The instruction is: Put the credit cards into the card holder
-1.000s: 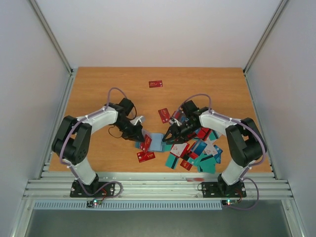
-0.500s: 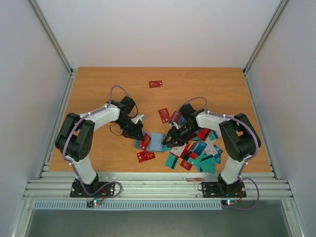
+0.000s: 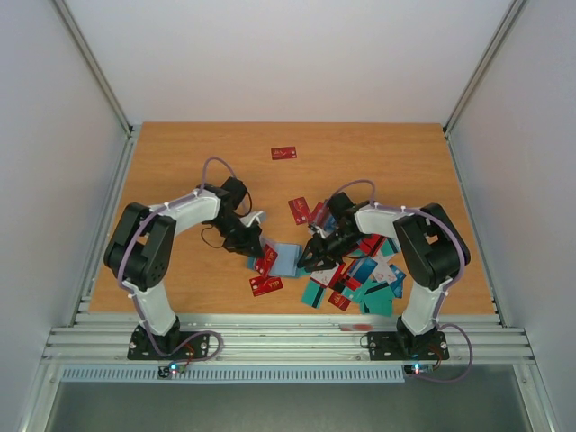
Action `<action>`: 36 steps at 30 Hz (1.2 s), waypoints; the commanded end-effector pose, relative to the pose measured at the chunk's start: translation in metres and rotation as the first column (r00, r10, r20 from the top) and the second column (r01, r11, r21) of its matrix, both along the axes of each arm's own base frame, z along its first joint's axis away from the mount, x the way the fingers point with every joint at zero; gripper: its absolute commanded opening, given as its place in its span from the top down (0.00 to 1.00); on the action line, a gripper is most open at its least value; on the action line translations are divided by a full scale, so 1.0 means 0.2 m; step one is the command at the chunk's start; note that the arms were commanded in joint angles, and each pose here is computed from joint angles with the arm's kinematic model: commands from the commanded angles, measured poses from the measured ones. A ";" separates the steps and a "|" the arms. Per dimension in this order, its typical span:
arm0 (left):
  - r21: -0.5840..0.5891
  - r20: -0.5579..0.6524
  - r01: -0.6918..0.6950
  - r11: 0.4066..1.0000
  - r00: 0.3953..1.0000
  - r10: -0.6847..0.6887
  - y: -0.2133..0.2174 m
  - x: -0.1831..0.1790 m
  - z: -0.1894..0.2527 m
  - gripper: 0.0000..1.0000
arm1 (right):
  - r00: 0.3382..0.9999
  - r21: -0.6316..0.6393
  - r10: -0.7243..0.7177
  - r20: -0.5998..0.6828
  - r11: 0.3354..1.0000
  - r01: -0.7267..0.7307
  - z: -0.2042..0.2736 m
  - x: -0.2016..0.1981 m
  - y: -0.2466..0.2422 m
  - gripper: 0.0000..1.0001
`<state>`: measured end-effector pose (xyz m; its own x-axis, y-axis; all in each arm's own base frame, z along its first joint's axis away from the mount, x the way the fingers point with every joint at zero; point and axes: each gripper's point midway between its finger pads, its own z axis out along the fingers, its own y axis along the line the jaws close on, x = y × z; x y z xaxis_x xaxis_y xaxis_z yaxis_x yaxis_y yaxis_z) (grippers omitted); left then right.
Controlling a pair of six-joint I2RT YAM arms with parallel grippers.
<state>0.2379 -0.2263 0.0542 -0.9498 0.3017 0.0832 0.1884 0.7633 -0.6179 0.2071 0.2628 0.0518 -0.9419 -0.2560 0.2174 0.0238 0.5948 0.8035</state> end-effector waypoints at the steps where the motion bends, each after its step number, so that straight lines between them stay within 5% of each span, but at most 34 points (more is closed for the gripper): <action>1: -0.032 -0.004 0.018 0.999 1.000 -0.018 -0.03 0.01 -0.02 1.00 | 1.000 -0.004 0.019 0.010 1.000 -0.019 -0.05 -0.01 0.01 0.66; 21: -0.084 0.000 0.030 0.996 1.000 -0.030 -0.08 0.03 -0.03 1.00 | 1.000 -0.095 -0.003 -0.008 0.995 0.002 -0.18 0.03 -0.01 0.73; 36: 0.034 0.096 -0.100 0.994 0.991 0.096 0.03 0.11 0.02 1.00 | 1.000 -0.256 -0.001 0.022 0.967 0.007 -0.29 0.24 -0.01 0.77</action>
<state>0.2473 -0.2288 0.0534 -0.9630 0.2643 0.0525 0.1766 0.7660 -0.6181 0.2411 0.2707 0.0209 -0.9349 -0.2076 0.2880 0.0694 0.6888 0.7216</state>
